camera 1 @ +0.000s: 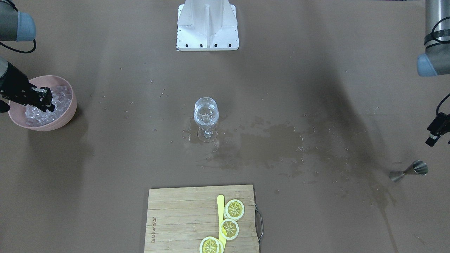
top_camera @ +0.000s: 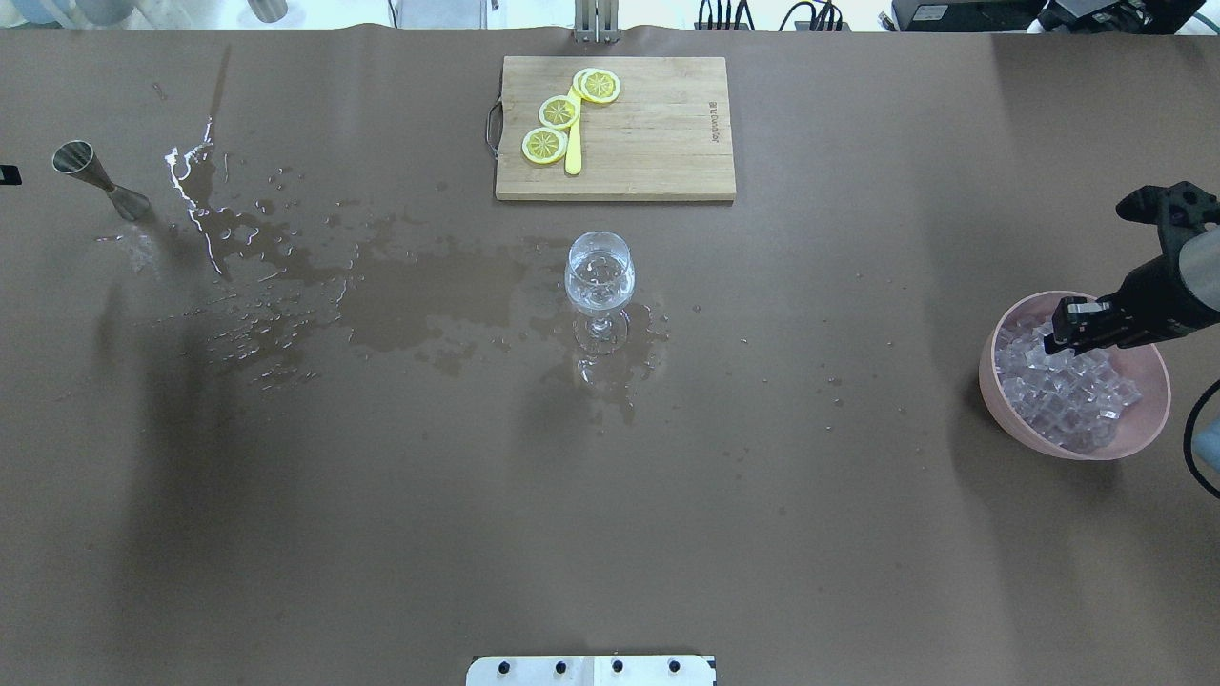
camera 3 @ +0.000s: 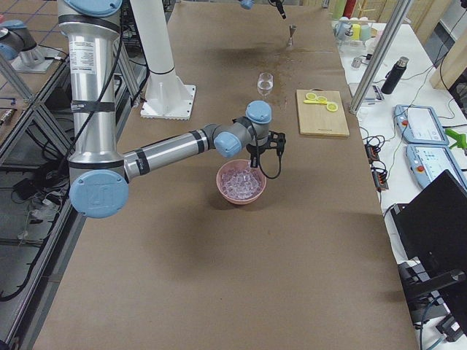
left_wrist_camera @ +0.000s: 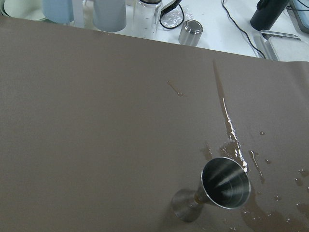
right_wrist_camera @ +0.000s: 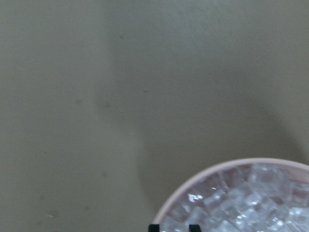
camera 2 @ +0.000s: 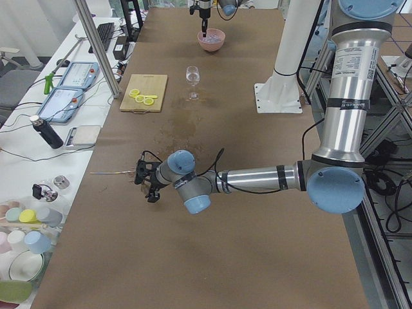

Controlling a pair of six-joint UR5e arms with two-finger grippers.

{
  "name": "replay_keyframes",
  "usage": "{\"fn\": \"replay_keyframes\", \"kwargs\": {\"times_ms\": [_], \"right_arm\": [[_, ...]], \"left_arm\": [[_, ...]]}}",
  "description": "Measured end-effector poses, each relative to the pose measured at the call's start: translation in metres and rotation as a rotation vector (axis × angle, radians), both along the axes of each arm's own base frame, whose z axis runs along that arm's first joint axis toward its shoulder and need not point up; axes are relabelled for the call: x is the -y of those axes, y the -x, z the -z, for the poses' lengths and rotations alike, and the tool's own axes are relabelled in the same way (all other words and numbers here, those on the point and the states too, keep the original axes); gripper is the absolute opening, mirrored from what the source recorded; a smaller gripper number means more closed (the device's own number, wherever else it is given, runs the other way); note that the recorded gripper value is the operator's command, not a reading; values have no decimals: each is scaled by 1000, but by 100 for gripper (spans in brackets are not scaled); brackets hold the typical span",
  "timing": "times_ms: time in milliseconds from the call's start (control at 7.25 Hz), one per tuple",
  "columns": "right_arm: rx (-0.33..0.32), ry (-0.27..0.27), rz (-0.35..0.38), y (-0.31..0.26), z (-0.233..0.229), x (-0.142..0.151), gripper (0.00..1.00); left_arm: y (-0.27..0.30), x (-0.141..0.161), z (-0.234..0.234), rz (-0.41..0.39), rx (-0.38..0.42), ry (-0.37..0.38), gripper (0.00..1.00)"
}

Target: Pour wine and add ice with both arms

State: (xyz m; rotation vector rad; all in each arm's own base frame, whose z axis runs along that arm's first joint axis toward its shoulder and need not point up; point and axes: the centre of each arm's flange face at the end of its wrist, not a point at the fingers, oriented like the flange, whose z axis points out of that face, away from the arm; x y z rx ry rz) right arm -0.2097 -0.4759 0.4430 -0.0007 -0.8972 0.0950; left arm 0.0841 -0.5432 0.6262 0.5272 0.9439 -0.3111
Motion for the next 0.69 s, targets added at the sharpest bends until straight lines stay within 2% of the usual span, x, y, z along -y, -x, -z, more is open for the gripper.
{"fn": "replay_keyframes", "kwargs": {"times_ms": [276,414,690], "right_arm": [[-8,22,-25,22,110,44,0],[5,48,-54,36,157,52,0],[63,124,-123,88,241,44,0]], "left_arm": [[0,-1,-2,-1,0,4,98],[0,-1,-4,0,1,8,98],[-1,-1,-9,1,4,23,98]]}}
